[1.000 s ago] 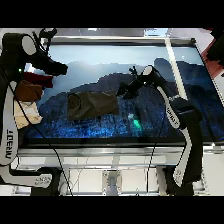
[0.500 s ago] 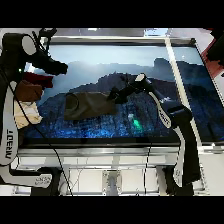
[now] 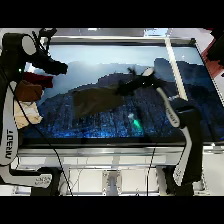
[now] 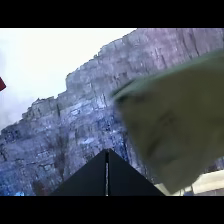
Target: Fold the shirts.
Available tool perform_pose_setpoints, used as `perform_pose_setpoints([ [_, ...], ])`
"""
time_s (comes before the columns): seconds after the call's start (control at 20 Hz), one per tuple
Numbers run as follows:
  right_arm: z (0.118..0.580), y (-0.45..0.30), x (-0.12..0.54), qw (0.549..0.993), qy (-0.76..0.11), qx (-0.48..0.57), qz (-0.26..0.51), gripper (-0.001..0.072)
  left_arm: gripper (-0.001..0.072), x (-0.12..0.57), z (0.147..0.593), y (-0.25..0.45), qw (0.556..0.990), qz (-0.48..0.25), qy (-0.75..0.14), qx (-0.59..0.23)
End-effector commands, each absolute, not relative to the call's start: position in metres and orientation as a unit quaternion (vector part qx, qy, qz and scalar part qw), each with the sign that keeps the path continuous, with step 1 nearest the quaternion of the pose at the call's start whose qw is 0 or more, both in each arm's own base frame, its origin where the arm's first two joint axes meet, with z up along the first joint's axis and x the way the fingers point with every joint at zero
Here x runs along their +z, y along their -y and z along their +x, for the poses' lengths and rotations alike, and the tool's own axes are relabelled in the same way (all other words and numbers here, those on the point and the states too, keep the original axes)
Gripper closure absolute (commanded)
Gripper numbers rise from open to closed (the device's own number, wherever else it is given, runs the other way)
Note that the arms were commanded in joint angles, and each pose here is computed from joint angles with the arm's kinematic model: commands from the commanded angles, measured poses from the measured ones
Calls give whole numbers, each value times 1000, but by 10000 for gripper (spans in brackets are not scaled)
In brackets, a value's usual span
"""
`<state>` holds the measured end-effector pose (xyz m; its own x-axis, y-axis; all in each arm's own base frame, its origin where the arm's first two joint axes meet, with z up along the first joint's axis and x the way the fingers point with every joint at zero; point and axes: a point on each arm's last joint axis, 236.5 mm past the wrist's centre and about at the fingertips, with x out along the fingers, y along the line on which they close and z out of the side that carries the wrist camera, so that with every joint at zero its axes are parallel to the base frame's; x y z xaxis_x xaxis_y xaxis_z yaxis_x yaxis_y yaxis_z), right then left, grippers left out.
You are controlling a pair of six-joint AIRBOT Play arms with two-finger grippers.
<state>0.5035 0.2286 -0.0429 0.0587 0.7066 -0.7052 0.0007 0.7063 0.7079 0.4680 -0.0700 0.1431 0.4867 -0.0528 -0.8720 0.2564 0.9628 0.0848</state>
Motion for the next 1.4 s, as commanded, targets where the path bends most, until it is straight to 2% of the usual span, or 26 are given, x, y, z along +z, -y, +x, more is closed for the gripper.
perform_pose_setpoints([
  [0.0,501,-72,-8,727,-643,108,214,681,695,144,468,70,857,102,-498,-90],
  [0.2,444,95,47,737,-643,-65,199,681,694,143,468,70,858,89,-499,-83],
  [0.35,378,182,65,694,-657,-177,234,681,694,143,468,71,859,77,-501,-78],
  [0.5,315,230,64,632,-675,-261,277,681,694,143,468,72,859,66,-502,-73],
  [0.65,260,260,51,571,-699,-344,258,681,694,143,467,72,859,56,-504,-69],
  [0.8,233,246,22,521,-742,-337,254,679,694,143,467,73,860,45,-504,-64],
  [0.85,227,238,13,508,-756,-327,254,654,694,143,467,73,860,44,-505,-63],
  [0.9,225,233,8,501,-763,-319,253,511,694,143,467,73,860,44,-505,-63],
  [0.95,227,229,7,503,-765,-313,254,284,694,142,466,73,859,44,-507,-63],
  [1.0,234,225,10,512,-761,-306,255,208,694,142,465,72,857,45,-509,-63],
  [1.1,250,221,25,542,-745,-298,251,211,694,141,463,72,855,45,-513,-62],
  [1.2,285,206,42,592,-715,-261,266,212,694,139,464,72,854,45,-514,-63],
  [1.25,313,187,48,627,-691,-217,286,212,694,137,465,72,854,45,-515,-63],
  [1.35,384,115,68,708,-630,-36,316,213,694,132,467,73,851,45,-520,-62],
])
